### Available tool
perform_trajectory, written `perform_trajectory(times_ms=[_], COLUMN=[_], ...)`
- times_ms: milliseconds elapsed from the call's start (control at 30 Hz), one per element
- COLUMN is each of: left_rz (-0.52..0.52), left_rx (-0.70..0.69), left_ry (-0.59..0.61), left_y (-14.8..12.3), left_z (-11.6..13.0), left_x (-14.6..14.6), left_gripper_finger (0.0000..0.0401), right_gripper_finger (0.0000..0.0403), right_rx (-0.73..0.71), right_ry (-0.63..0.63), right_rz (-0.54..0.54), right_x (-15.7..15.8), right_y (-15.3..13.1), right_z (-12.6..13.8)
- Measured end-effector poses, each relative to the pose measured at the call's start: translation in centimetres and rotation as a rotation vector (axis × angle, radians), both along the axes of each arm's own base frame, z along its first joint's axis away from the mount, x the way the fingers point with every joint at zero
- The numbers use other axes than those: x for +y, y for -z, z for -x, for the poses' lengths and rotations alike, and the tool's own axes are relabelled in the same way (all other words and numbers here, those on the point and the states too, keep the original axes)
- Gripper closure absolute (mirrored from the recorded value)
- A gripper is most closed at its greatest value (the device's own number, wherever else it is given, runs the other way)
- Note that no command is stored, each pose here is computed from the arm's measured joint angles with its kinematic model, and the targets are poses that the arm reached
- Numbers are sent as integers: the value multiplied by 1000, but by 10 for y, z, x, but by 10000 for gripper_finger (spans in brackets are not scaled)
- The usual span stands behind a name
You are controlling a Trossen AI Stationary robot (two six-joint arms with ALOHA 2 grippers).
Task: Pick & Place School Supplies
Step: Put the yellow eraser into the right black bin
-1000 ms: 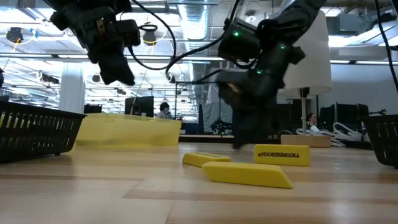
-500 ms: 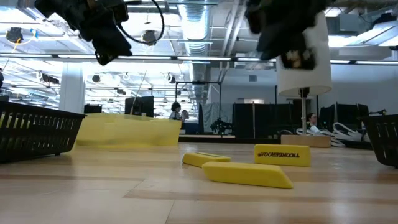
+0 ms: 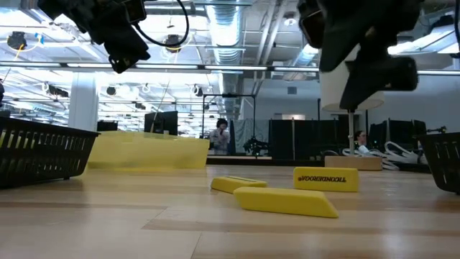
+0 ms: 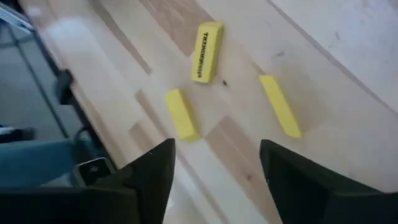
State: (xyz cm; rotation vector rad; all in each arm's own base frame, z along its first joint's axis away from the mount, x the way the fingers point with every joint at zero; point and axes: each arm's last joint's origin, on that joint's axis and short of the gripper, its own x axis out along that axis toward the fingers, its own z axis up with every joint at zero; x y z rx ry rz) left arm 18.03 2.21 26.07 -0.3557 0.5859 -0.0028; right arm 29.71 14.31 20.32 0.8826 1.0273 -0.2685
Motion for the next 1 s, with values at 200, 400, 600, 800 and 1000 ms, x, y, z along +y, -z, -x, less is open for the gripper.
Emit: perform_trajectory(times_ms=[200, 400, 600, 800, 1000], left_rz=[-1, 8, 15, 14, 14], left_rx=[2, 39, 84, 94, 97], left_ry=[2, 8, 8, 9, 10], left_y=[0, 3, 7, 7, 8], left_z=[0, 2, 5, 5, 6], left_x=[0, -1, -1, -1, -1], left_gripper_finger=[325, 325, 325, 325, 325], right_gripper_finger=[174, 186, 190, 190, 193], right_rx=[82, 137, 150, 189, 201], right_ry=[-55, -98, -141, -165, -160], right_rz=[97, 129, 132, 163, 174], right_x=[-6, -12, -12, -14, -17], right_y=[12, 27, 31, 33, 40], right_z=[-20, -32, -33, -29, -26])
